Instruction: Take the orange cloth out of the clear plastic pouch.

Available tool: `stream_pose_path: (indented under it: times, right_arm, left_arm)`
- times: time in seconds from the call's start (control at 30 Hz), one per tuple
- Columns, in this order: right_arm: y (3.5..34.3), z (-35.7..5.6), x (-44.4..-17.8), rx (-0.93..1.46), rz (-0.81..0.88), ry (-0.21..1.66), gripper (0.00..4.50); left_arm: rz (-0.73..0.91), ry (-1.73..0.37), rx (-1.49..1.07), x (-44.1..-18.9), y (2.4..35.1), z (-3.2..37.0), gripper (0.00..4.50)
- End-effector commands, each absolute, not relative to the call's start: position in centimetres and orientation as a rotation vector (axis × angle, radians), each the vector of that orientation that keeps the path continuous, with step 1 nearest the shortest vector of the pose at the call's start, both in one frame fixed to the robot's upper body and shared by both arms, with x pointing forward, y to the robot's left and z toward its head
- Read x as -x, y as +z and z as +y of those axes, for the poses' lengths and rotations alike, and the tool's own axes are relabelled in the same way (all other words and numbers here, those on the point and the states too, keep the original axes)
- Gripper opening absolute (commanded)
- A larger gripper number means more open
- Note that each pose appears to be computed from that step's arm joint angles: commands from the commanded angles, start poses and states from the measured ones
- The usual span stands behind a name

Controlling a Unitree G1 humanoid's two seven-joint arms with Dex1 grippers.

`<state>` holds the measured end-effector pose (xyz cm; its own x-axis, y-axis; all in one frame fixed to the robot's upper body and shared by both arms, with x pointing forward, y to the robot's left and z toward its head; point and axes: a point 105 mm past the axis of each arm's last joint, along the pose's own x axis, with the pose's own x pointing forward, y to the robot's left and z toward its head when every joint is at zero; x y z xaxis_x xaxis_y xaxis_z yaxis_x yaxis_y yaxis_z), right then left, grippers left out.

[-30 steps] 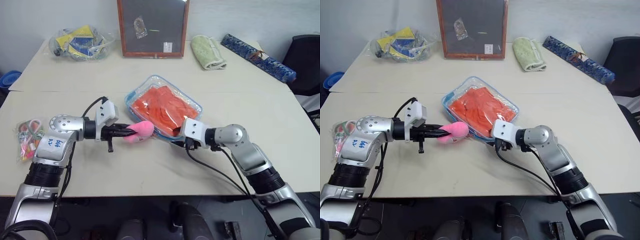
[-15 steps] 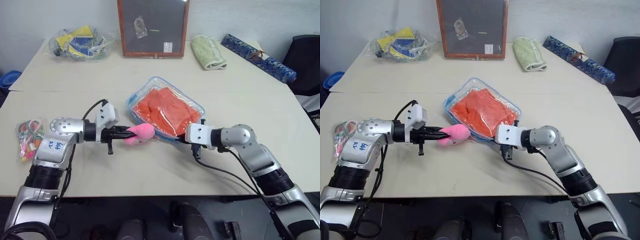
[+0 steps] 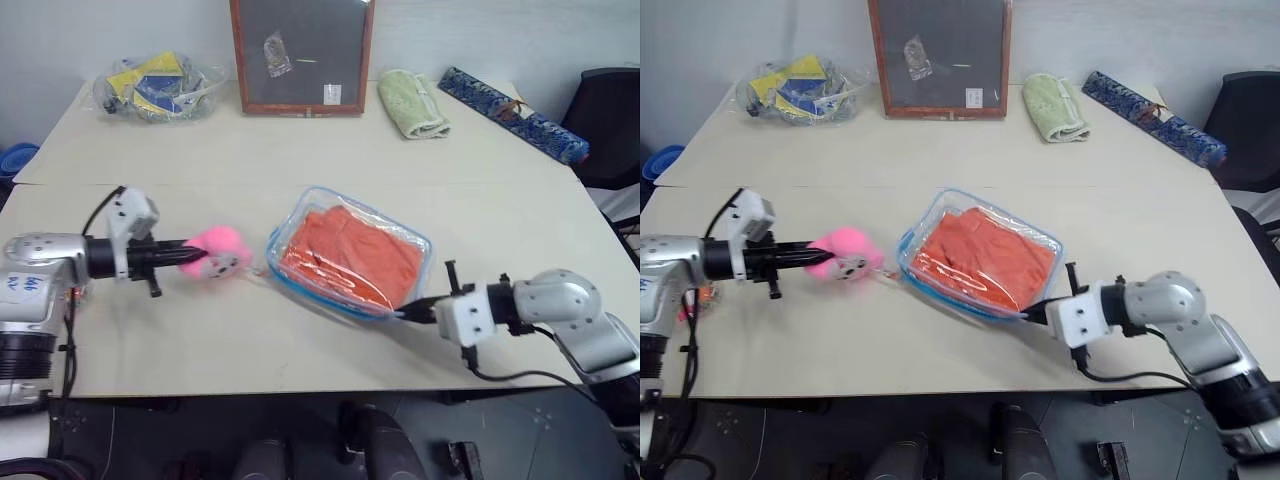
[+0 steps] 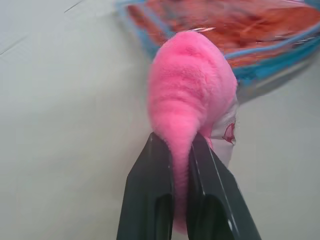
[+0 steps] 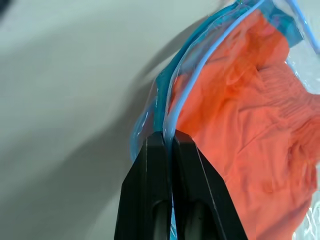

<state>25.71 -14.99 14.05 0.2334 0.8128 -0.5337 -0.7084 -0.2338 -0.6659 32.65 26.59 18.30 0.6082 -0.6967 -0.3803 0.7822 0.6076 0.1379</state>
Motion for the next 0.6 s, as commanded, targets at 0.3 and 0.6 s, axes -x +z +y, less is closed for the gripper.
stream_pose_path:
  times: [0.3,0.6]
  right_arm:
    - [14.9,-15.0,-25.6,1.127,-0.17,1.405,0.25]
    - [16.6,-16.0,-25.9,0.895,-0.109,1.209,3.06]
  left_arm:
    - [0.337,-0.935,-0.262,-31.0,17.4,25.7,0.0]
    - [0.359,-0.903,-0.246,-30.5,16.3,25.6,2.75]
